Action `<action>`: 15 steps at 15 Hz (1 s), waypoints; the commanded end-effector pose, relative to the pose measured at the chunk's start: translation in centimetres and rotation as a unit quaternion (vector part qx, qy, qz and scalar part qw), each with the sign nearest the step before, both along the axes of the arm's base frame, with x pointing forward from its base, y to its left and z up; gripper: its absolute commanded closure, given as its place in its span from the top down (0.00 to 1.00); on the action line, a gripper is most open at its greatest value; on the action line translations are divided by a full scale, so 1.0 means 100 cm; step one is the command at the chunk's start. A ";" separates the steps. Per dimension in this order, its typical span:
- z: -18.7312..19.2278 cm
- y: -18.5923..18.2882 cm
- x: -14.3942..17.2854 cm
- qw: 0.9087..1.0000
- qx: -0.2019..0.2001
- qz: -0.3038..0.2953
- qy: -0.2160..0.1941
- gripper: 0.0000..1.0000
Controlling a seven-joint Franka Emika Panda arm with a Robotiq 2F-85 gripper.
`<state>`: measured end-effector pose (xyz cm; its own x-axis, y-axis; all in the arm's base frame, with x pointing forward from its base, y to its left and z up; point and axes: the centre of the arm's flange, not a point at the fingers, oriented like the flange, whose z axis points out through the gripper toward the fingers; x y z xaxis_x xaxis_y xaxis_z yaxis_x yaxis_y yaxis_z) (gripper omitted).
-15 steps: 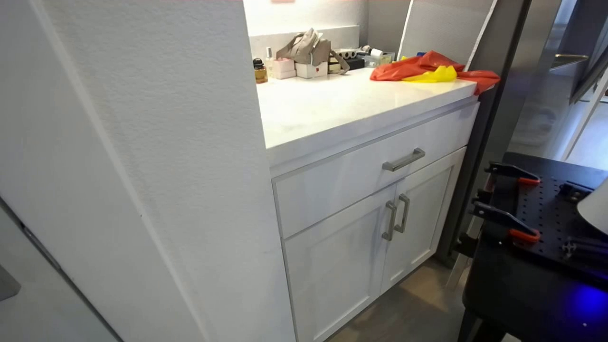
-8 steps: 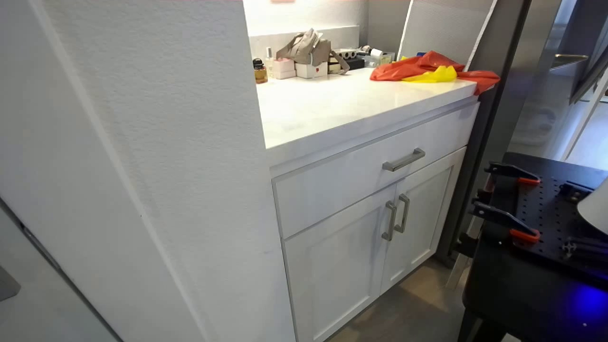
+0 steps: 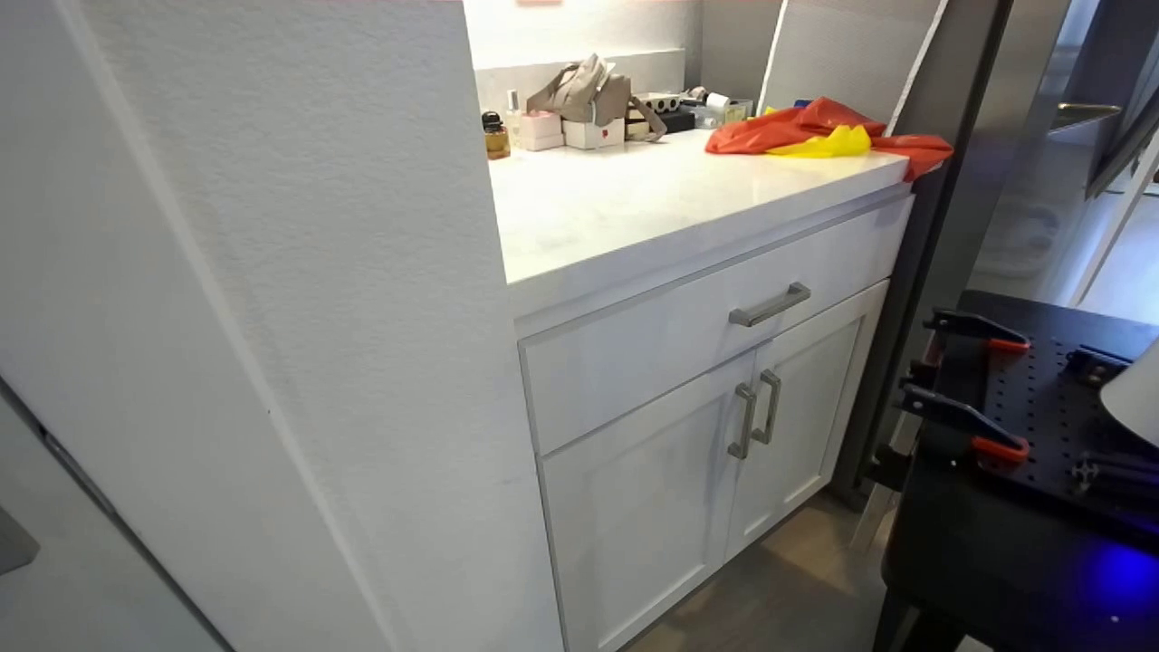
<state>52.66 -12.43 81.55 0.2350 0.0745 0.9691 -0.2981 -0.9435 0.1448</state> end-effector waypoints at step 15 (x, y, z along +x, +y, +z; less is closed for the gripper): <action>0.010 -0.002 0.016 1.000 0.011 -0.004 -0.007 0.11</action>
